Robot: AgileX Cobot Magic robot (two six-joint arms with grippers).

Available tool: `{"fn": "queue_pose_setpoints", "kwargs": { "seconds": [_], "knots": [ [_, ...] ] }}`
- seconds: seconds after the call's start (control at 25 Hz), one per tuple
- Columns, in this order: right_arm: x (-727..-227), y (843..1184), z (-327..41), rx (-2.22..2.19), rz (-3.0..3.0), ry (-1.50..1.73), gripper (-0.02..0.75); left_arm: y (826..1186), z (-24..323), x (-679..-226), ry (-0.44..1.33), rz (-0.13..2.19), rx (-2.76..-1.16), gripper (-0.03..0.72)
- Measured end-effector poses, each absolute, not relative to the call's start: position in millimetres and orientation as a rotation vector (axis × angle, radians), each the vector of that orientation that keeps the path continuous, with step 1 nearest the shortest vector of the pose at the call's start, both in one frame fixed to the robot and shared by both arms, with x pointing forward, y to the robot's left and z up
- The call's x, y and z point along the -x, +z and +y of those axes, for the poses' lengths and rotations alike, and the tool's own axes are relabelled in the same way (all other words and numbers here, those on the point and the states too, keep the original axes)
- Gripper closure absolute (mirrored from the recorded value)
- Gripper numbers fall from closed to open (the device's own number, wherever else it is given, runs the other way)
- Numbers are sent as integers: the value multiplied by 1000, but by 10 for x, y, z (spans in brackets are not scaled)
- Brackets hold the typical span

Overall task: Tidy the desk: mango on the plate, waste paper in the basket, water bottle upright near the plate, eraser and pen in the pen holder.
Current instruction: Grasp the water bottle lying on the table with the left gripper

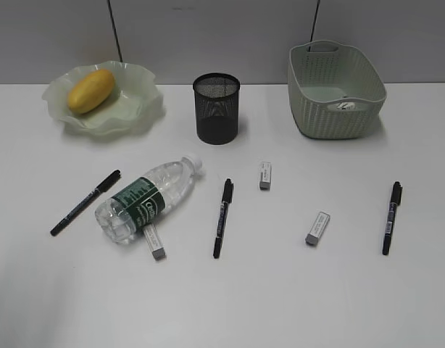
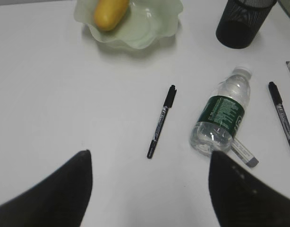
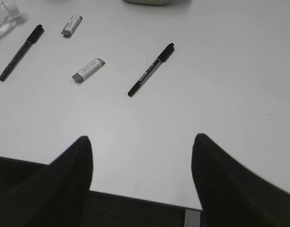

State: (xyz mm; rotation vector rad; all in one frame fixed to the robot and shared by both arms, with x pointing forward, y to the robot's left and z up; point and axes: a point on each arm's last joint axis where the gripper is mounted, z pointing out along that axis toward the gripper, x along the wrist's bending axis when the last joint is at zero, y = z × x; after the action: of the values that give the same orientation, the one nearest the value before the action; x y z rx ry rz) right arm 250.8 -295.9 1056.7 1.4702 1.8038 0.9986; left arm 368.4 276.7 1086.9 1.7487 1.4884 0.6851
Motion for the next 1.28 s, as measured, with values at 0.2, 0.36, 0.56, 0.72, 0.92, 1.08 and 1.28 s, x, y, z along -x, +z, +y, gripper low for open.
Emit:
{"fn": "queue_pose_setpoints", "kwargs": {
  "seconds": [0.2,0.36,0.56,0.72,0.92,1.08,1.28],
  "knots": [
    [-2509,10564,-2959,-1471,1804,998,216,10852,2583,-4274,557,1468,-1903,99],
    [-2509,10564,-2959,-1472,1804,998,216,10824,2290,-4711,465,1394,-2035,98],
    [-2509,10564,-2959,-1472,1804,998,216,10687,1815,-5198,353,1288,-2253,98],
    [-2509,10564,-2959,-1472,1804,998,216,10545,1497,-5500,234,1255,-2421,98],
    [-2509,10564,-2959,-1472,1804,998,216,10311,1182,-5773,146,1188,-2630,98],
    [-2509,10564,-2959,-1472,1804,998,216,10148,968,-5971,104,1161,-2712,97],
    [-2509,10564,-2959,-1472,1804,998,216,9879,831,-6177,39,1200,-2751,53]
  ]
}}
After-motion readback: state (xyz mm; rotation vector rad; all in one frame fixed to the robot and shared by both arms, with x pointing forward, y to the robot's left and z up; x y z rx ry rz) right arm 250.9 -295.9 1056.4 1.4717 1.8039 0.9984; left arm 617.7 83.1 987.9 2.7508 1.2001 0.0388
